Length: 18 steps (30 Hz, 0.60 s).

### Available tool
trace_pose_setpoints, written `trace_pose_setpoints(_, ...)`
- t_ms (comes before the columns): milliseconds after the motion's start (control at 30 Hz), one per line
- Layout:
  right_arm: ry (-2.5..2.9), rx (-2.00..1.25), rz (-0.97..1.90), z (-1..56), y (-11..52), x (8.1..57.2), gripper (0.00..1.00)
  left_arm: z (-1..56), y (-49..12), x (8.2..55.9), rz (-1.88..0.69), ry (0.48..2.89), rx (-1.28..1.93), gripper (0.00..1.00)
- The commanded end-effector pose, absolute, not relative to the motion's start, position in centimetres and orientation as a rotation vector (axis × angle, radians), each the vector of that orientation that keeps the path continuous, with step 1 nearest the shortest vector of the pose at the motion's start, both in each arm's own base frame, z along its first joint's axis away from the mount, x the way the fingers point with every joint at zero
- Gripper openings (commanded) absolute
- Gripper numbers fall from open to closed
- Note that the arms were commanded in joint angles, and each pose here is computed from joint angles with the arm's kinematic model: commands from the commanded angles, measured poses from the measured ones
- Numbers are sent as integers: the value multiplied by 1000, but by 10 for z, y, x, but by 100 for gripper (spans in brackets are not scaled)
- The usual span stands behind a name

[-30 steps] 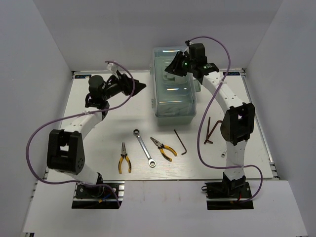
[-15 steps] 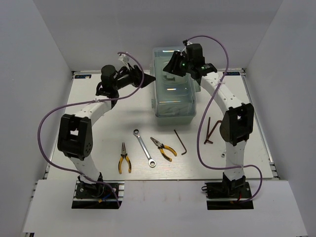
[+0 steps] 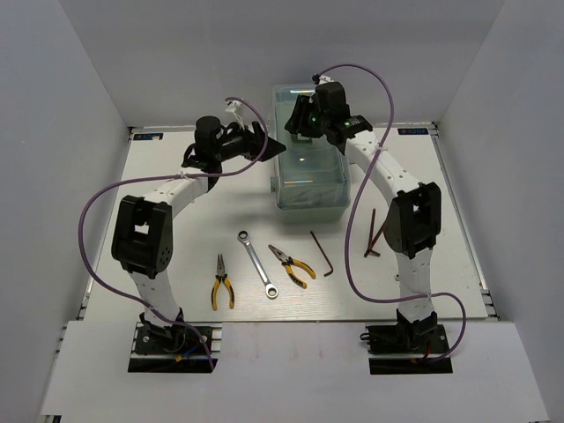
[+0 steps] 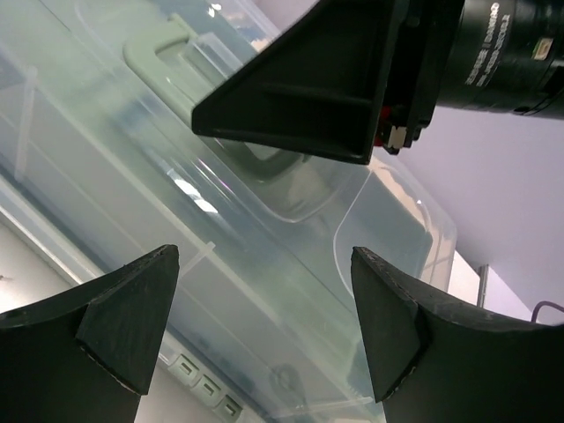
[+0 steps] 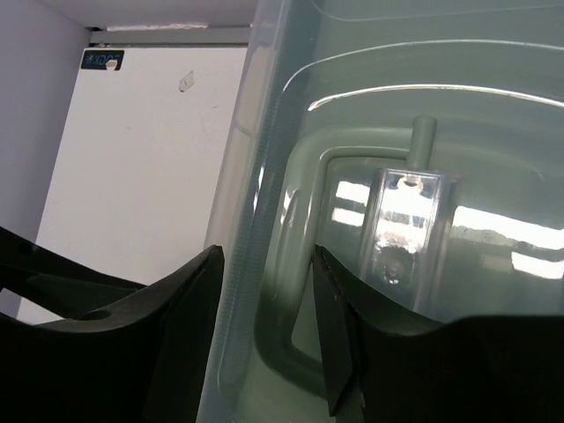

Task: Sort the tools into containers

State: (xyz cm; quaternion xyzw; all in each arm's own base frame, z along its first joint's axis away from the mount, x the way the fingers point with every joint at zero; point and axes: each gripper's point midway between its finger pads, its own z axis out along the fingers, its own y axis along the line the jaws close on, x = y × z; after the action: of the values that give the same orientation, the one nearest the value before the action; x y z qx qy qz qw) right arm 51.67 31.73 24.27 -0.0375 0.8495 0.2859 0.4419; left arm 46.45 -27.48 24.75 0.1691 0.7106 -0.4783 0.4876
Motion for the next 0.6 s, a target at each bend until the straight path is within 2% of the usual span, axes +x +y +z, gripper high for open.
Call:
trace_pose_setpoints(0,2079,-97,654,248,317,525,52,253,-278,464,-1136,1710,442,89)
trace_pose_setpoints(233,2137,-66,782,236,325,516,52,257,-283,462,-1110,1700,461,89)
trace_pose_setpoints(567,2137,-32,980,251,333,508,48,300,-276,459,-1027,1621,506,90)
